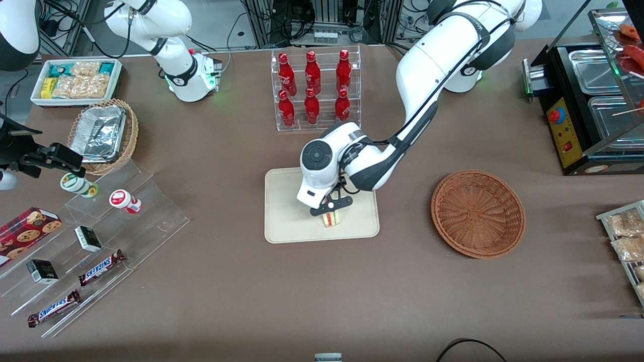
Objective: Place sandwich from basket to tray
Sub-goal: 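Carry the sandwich over the cream tray and lower it down, then open the left gripper to release the sandwich on the tray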
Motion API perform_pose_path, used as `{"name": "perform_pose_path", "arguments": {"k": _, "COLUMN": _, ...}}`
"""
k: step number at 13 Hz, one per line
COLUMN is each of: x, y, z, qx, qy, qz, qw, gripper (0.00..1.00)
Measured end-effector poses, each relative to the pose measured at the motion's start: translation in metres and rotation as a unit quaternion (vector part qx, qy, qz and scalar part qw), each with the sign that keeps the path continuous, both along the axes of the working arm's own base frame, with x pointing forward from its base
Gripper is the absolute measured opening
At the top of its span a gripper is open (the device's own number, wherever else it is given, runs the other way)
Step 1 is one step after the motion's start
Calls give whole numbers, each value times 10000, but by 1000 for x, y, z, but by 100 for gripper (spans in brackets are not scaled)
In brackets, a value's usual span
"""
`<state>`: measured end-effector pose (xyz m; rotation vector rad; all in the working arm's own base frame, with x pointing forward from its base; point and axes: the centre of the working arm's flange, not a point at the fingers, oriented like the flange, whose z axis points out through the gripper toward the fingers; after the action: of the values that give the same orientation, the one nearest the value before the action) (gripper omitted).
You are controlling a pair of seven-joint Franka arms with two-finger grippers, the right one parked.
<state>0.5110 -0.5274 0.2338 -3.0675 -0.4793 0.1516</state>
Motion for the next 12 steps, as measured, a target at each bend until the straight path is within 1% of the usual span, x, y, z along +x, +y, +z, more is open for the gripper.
{"name": "perform_pose_path", "arguments": {"k": 2, "x": 4, "y": -1, "z": 7, "qx": -46, "qy": -54, "qz": 67, "qw": 10000, "gripper": 59}}
{"name": "perform_pose_path", "arguments": {"k": 4, "x": 12, "y": -3, "z": 26, "qx": -143, "qy": -178, "qz": 144, "qw": 9996, "gripper": 81}}
{"name": "perform_pose_path", "arguments": {"k": 5, "x": 15, "y": -3, "z": 40, "qx": -151, "qy": -230, "qz": 175, "qw": 9995, "gripper": 90}}
{"name": "perform_pose_path", "arguments": {"k": 6, "x": 17, "y": -1, "z": 54, "qx": -114, "qy": -252, "qz": 202, "qw": 9994, "gripper": 100}}
{"name": "perform_pose_path", "arguments": {"k": 8, "x": 22, "y": 5, "z": 81, "qx": -18, "qy": -275, "qz": 256, "qw": 9993, "gripper": 100}}
{"name": "perform_pose_path", "arguments": {"k": 10, "x": 35, "y": 19, "z": 101, "qx": -3, "qy": -334, "qz": 291, "qw": 9990, "gripper": 100}}
{"name": "perform_pose_path", "arguments": {"k": 11, "x": 41, "y": 29, "z": 109, "qx": 37, "qy": -328, "qz": 257, "qw": 9991, "gripper": 100}}
{"name": "perform_pose_path", "arguments": {"k": 12, "x": 46, "y": 39, "z": 114, "qx": 134, "qy": -278, "qz": 269, "qw": 9992, "gripper": 100}}
